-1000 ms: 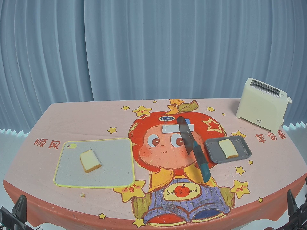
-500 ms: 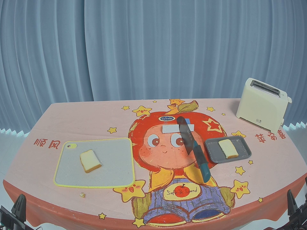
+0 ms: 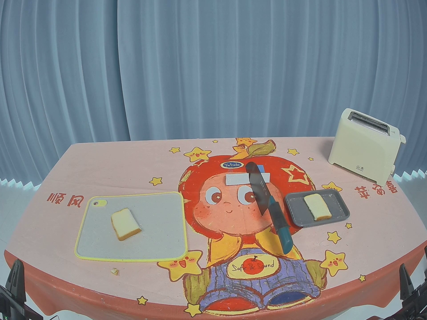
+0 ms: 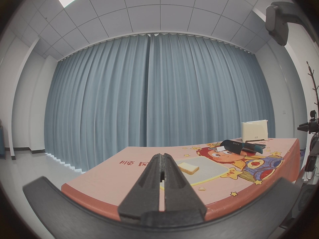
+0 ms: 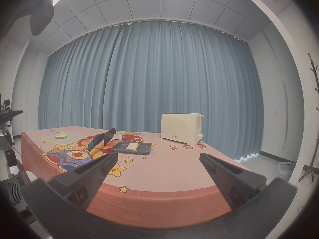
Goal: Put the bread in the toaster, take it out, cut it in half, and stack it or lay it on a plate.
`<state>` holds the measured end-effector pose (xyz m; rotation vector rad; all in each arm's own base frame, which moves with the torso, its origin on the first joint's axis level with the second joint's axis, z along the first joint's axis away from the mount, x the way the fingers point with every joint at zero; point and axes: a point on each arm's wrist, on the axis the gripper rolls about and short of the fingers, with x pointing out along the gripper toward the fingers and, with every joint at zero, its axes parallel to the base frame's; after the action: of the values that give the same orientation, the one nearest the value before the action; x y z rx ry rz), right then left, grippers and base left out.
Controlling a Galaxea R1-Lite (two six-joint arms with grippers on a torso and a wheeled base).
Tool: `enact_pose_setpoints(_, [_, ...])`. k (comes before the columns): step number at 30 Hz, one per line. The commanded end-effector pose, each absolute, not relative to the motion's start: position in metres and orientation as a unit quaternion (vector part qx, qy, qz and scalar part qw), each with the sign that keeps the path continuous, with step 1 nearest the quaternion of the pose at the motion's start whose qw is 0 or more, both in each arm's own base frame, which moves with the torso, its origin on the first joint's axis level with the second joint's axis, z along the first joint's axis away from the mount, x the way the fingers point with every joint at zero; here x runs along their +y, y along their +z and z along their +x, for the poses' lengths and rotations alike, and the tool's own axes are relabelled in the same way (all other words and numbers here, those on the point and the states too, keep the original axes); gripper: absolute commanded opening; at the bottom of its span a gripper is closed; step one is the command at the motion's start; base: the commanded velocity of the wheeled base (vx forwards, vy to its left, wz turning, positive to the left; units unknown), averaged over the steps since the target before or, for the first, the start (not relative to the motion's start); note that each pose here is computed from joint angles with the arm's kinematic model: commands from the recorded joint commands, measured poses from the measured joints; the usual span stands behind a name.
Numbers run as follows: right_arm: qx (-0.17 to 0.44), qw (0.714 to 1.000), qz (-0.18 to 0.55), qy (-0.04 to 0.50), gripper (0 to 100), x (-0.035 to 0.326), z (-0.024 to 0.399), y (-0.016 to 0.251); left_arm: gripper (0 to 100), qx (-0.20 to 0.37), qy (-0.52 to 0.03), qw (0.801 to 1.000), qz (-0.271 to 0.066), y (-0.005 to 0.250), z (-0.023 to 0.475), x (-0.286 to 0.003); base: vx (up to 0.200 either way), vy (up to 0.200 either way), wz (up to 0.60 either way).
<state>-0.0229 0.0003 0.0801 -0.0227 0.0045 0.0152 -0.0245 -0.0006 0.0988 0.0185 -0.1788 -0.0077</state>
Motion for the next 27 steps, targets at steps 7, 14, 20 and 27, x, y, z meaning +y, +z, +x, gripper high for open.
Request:
enact_pose_setpoints(7, [0.002, 1.000, -0.011, 0.008, 100, 0.0003, -0.0229, 0.0753, 0, -0.086, -0.004, 0.996, 0.010, 0.0930, -0.0243, -0.0006, 0.000, 0.000, 0.00])
enact_pose_setpoints(14, [0.002, 1.000, -0.011, 0.008, 100, 0.0003, -0.0229, 0.0753, 0, -0.090, -0.003, 0.996, 0.010, 0.0938, -0.0244, -0.0007, 0.000, 0.000, 0.00])
enact_pose_setpoints(20, [0.002, 1.000, -0.011, 0.008, 100, 0.0003, -0.0229, 0.0753, 0, -0.097, -0.004, 0.995, 0.010, 0.0953, -0.0247, -0.0006, 0.000, 0.000, 0.00])
enact_pose_setpoints(27, [0.002, 1.000, -0.011, 0.008, 100, 0.0003, -0.0229, 0.0753, 0, -0.097, -0.004, 0.995, 0.010, 0.0953, -0.0247, -0.0006, 0.000, 0.000, 0.00])
